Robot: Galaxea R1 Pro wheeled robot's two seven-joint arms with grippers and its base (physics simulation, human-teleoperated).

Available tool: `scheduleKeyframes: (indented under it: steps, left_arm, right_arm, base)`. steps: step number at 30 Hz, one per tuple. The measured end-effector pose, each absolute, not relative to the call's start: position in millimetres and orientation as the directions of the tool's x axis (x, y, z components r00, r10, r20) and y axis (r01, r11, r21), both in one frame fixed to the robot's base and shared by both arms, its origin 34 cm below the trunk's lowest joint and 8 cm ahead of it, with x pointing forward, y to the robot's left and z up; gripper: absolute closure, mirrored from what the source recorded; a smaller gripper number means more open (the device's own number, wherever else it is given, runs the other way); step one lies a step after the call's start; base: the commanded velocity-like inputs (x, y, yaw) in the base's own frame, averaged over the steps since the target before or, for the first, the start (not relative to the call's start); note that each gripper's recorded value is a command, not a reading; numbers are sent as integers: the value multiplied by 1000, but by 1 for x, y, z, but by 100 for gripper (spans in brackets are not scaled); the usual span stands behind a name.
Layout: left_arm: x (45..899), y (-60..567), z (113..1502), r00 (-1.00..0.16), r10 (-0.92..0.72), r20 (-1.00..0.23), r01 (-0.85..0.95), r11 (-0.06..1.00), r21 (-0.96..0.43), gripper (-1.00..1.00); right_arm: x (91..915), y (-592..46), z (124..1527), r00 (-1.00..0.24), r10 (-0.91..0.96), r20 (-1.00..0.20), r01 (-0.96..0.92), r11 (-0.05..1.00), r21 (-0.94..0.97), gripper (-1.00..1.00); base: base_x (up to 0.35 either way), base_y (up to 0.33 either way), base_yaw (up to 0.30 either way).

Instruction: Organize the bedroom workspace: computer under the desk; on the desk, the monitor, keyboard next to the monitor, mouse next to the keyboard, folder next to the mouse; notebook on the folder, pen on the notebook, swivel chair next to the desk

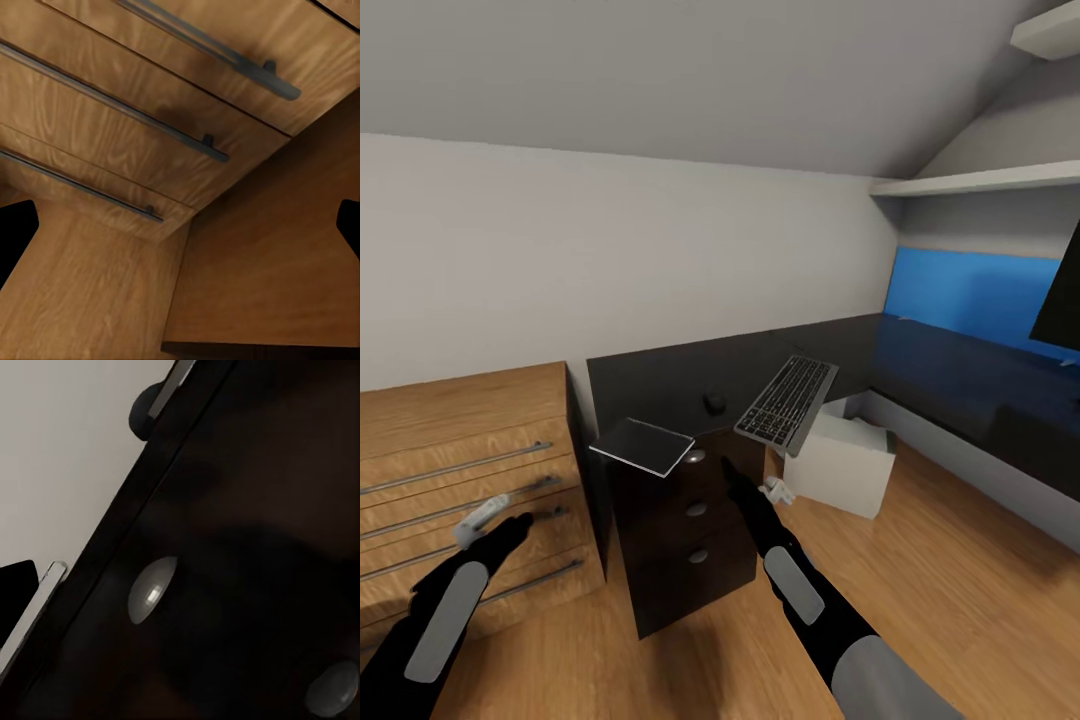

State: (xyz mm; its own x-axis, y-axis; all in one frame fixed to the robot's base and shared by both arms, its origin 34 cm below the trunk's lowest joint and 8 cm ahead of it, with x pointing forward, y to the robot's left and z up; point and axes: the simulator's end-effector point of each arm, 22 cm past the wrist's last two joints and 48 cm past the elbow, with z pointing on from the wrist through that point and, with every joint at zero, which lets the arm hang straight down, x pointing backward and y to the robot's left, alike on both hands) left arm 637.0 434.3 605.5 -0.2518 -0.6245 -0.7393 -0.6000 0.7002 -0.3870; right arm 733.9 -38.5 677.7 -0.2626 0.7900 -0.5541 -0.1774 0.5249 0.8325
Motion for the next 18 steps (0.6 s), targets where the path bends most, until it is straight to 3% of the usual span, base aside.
scheduleKeyframes:
  steps: [8,18]
  left_arm:
    - [636,438,606,-245,-629,-738,-606,693,-390,-100]
    - [636,439,606,-243,-629,-738,-607,692,-390,-100]
  right_arm:
    - [737,-51,688,-181,802,-569,-187,539,821,-100]
    - [737,-53,691,-167,802,-574,-195,544,816,-100]
  base:
    - [0,0,0]
    - [0,0,0]
